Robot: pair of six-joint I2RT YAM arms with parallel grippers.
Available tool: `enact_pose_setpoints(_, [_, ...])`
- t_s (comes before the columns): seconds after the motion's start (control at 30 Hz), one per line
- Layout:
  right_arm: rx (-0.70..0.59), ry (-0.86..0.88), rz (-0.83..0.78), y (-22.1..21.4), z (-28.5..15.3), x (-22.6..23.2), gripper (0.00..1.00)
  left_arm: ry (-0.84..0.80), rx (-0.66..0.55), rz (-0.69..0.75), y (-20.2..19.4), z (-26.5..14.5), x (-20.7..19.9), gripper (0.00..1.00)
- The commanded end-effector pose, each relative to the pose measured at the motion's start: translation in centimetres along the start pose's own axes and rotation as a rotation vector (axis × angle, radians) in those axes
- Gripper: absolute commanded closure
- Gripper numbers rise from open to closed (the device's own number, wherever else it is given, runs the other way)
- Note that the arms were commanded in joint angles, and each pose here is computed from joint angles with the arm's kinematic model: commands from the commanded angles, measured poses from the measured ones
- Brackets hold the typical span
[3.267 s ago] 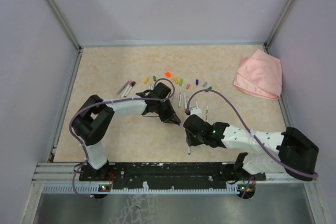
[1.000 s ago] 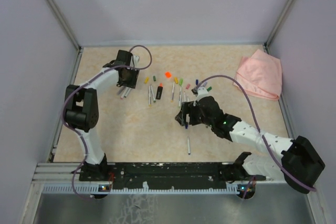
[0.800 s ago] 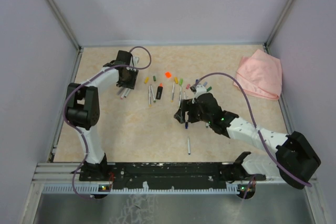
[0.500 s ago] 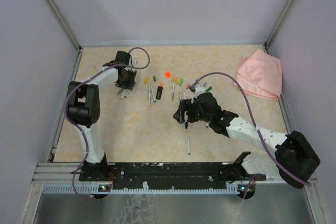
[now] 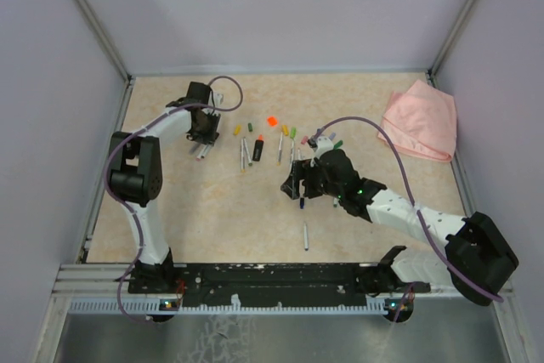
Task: Open the pen caps
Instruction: Pick up the pen from the center of the board.
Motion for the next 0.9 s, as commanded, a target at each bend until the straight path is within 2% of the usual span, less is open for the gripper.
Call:
enact_pose_setpoints(0.0, [-0.074, 0.061, -0.007, 2.0, -0.3, 1.5, 0.25, -0.018, 0.035, -0.005, -0.8, 0.3, -0.2, 0.68])
enact_pose_setpoints(0.13, [-0.072, 0.063, -0.008, 2.0, -0.3, 1.5, 0.25, -0.012, 0.04, -0.006, -1.0, 0.1, -0.2, 0.73])
enact_pose_setpoints(0.77, [-0.069, 0.078, -0.007, 1.8, -0.4, 1.6, 0.25, -0.024, 0.07, 0.025, -2.3, 0.5, -1.2, 0.73])
enact_pose_setpoints(0.87, [-0.072, 0.083, -0.01, 1.8, -0.5, 1.6, 0.25, -0.023, 0.066, 0.025, -2.2, 0.3, -1.2, 0.85])
Point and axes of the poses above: each gripper's point midway between its finger pads, its own z axis out along the fingers, its own x axis along the line the jaws close on, y = z × x, the point moved 6 cm from there along -z, back along the fingers, and after that the axes turned 11 degrees about z, right-handed, at the moved point
